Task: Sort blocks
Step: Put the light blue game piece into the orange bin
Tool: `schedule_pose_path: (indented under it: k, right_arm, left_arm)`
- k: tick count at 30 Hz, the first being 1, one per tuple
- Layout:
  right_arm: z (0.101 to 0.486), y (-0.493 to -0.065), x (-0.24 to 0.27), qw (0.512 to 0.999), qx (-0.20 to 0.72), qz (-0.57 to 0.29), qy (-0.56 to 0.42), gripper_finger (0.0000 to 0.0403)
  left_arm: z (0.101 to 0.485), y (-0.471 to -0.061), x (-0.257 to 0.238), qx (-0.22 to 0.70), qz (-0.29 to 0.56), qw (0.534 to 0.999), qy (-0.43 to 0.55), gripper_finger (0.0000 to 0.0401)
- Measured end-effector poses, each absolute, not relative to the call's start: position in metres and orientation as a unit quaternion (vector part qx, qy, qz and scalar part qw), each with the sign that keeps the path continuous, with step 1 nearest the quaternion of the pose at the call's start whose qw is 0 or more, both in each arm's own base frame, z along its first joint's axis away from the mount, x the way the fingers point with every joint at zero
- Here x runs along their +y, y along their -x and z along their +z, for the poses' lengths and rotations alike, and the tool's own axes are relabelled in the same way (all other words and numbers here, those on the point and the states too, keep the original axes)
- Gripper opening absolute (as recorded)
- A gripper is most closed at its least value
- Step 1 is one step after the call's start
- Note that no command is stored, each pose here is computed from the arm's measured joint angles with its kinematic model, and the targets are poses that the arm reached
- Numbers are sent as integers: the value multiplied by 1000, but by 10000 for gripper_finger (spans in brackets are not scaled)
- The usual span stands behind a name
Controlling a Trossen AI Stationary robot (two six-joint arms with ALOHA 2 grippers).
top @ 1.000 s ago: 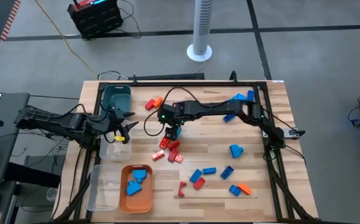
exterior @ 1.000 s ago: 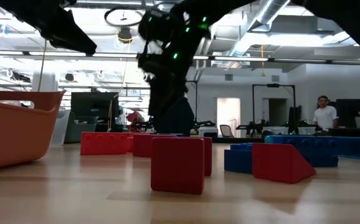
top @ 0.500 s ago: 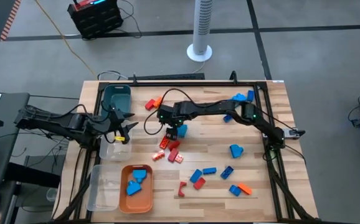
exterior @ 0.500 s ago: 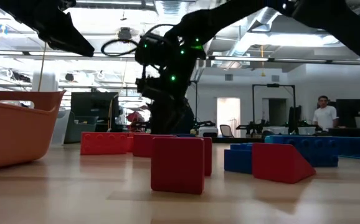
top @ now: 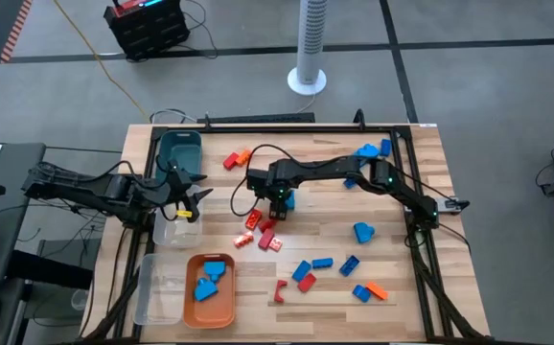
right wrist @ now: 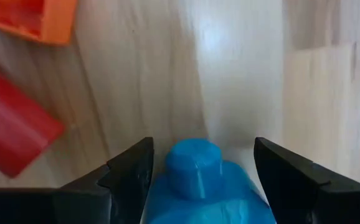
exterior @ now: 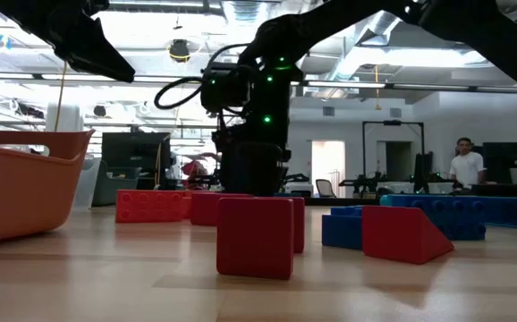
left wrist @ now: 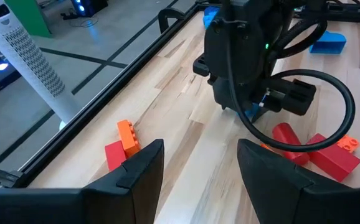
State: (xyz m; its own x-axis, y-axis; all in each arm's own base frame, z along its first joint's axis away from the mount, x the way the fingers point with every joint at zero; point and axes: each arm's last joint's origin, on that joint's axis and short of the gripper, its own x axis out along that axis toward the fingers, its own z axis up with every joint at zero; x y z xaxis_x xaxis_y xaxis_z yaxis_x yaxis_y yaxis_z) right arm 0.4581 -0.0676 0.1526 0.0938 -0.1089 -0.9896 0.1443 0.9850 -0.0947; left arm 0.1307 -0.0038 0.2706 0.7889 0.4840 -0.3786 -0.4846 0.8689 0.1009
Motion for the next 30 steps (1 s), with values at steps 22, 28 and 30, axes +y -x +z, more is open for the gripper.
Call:
schedule_pose_path:
  k: [22,28,30]
  right_arm:
    - [151,-444,-69,687,720,-91,25,85]
    - [153,-445,-62,687,720,-87,29,65]
    - [159,-448,-54,705,703,-86,28,69]
  left_arm:
    - [268,-130,-4,213,247,945,0,199]
    - [268,-130,-4,214,247,945,0,199]
    - [266,-129,-4,223,248,943,-1,199]
